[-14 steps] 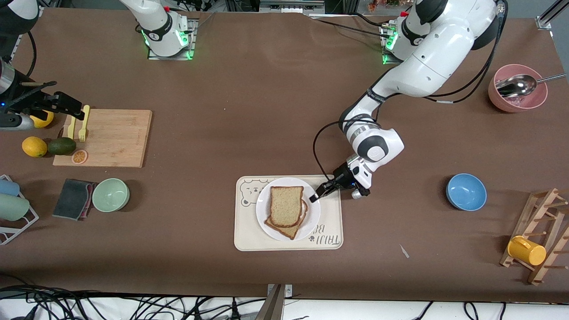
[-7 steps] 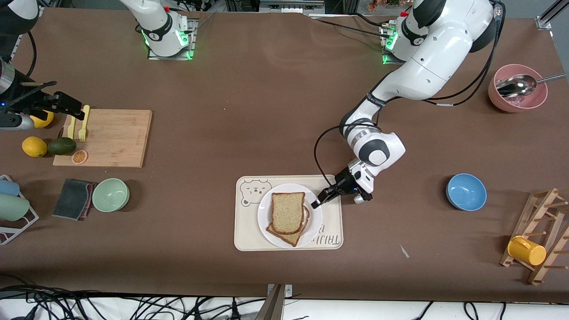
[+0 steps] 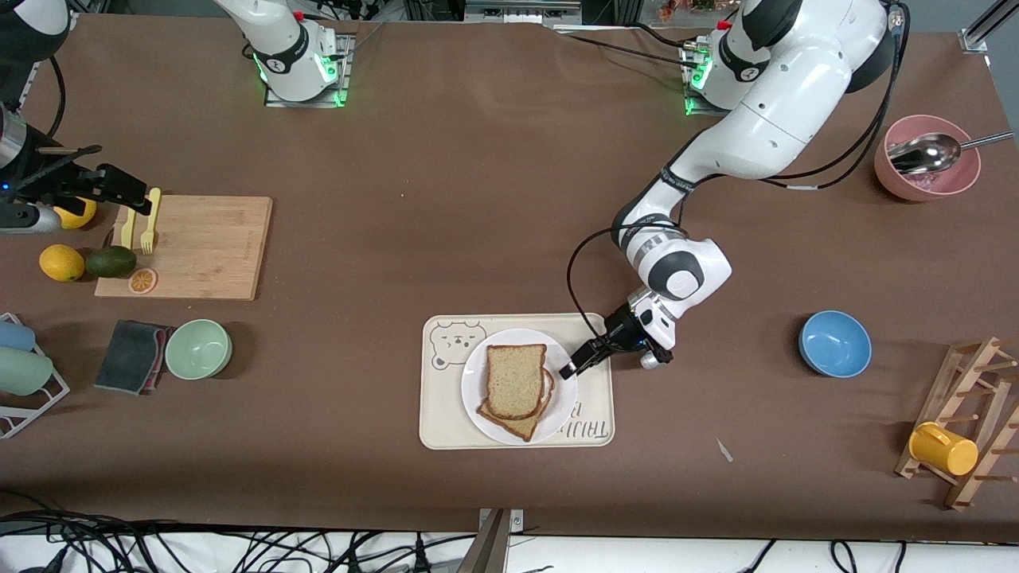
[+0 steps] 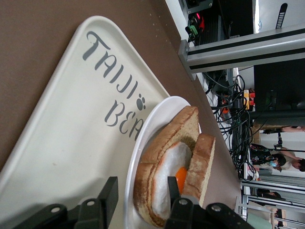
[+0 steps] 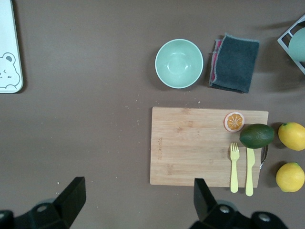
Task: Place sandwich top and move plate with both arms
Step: 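Open the left gripper and release the plate rim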
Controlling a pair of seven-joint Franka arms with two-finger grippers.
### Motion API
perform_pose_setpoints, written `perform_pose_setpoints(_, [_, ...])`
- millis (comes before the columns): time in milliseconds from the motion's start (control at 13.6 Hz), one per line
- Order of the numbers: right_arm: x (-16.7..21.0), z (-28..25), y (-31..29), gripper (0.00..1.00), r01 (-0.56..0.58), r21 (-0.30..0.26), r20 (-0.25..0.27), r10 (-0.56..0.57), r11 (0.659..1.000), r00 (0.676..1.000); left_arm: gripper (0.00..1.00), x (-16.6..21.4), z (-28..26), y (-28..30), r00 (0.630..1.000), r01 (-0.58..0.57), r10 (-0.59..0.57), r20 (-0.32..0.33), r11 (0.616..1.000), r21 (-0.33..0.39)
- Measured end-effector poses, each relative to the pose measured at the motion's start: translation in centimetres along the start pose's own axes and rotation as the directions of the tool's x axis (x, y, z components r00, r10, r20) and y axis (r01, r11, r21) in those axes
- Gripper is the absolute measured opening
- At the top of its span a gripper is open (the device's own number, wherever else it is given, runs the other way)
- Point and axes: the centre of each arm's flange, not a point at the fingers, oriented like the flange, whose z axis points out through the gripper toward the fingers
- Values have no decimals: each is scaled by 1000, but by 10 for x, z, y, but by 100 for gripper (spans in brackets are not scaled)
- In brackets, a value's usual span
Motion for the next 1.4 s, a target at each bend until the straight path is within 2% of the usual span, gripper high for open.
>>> perform_pose_setpoints(295, [0,0,0,100,0,0,0,0,1000,1000,53,1,-11,18,1000,8,-8,-8,1000,-2])
perform_pose_setpoints(664, [0,0,0,100,0,0,0,0,1000,1000,99,14,-28,25,999,13,-13,-32,1000,-2])
perform_pose_setpoints(812, [0,0,0,100,0,0,0,0,1000,1000,100,24,-33,24,999,26,-25,-34,1000,3])
perform_pose_setpoints(1107, [0,0,0,100,0,0,0,0,1000,1000,100,47,-40,38,996,77,-79,38,996,42])
perform_pose_setpoints(1402, [0,0,0,100,0,0,0,0,1000,1000,100,71,-53,60,992,69,-75,101,996,60])
